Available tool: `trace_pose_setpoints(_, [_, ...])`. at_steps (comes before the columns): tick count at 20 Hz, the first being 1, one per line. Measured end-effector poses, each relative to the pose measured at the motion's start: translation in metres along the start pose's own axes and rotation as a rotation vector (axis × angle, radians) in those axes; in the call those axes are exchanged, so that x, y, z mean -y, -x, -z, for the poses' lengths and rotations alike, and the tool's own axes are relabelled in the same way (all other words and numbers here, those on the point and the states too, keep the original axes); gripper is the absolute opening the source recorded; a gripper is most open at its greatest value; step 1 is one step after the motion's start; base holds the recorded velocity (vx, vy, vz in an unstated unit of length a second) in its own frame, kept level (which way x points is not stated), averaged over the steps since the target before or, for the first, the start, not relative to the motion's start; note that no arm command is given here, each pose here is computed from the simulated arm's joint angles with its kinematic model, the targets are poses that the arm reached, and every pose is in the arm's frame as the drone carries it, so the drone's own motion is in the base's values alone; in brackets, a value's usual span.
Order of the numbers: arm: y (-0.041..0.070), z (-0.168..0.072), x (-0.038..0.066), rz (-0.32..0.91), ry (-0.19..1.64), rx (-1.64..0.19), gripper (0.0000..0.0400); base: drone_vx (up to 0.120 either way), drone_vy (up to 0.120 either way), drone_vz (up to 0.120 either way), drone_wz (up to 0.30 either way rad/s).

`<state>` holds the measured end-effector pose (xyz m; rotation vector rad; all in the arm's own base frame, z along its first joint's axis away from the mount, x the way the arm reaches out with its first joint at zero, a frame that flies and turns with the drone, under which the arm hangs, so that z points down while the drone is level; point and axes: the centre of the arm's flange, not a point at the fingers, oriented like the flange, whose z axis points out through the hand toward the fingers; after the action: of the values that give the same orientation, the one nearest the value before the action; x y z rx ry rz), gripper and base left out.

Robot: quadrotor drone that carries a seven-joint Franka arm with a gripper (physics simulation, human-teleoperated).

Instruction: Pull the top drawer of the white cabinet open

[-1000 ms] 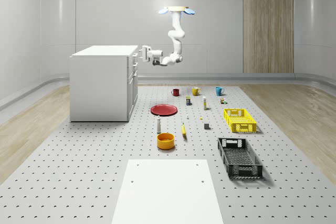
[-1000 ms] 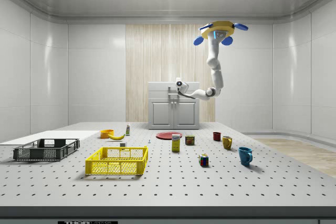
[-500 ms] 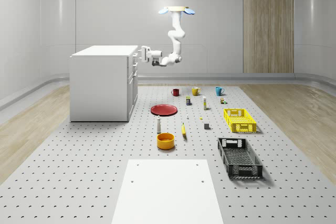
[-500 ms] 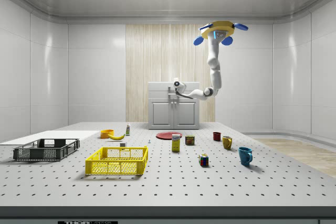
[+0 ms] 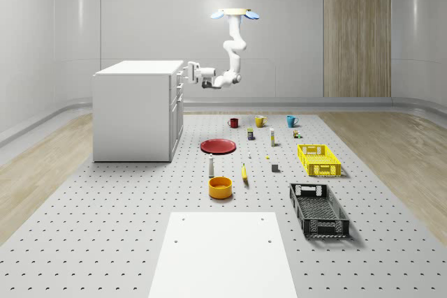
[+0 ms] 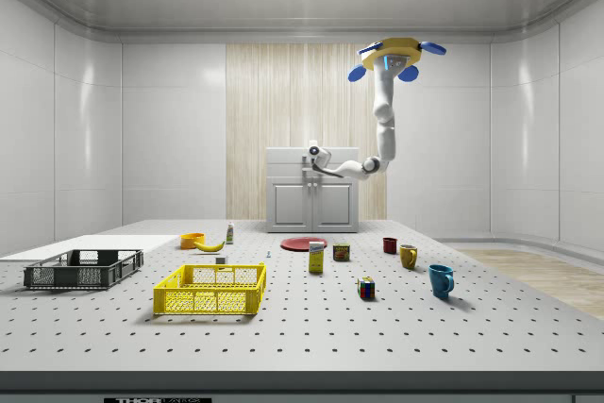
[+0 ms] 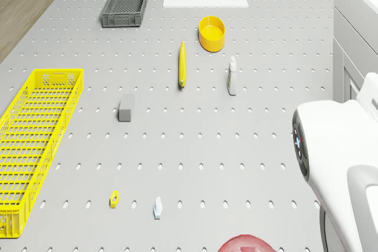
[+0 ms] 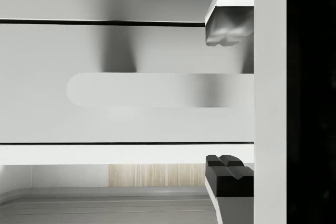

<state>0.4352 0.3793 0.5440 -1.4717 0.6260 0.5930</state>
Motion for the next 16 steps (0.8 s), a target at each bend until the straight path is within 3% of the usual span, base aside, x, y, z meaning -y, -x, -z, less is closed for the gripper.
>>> trace_pose_setpoints(16, [-0.005, -0.021, 0.006, 0.000, -0.010, -0.010, 0.0305, 0.000, 0.000, 0.000, 0.000])
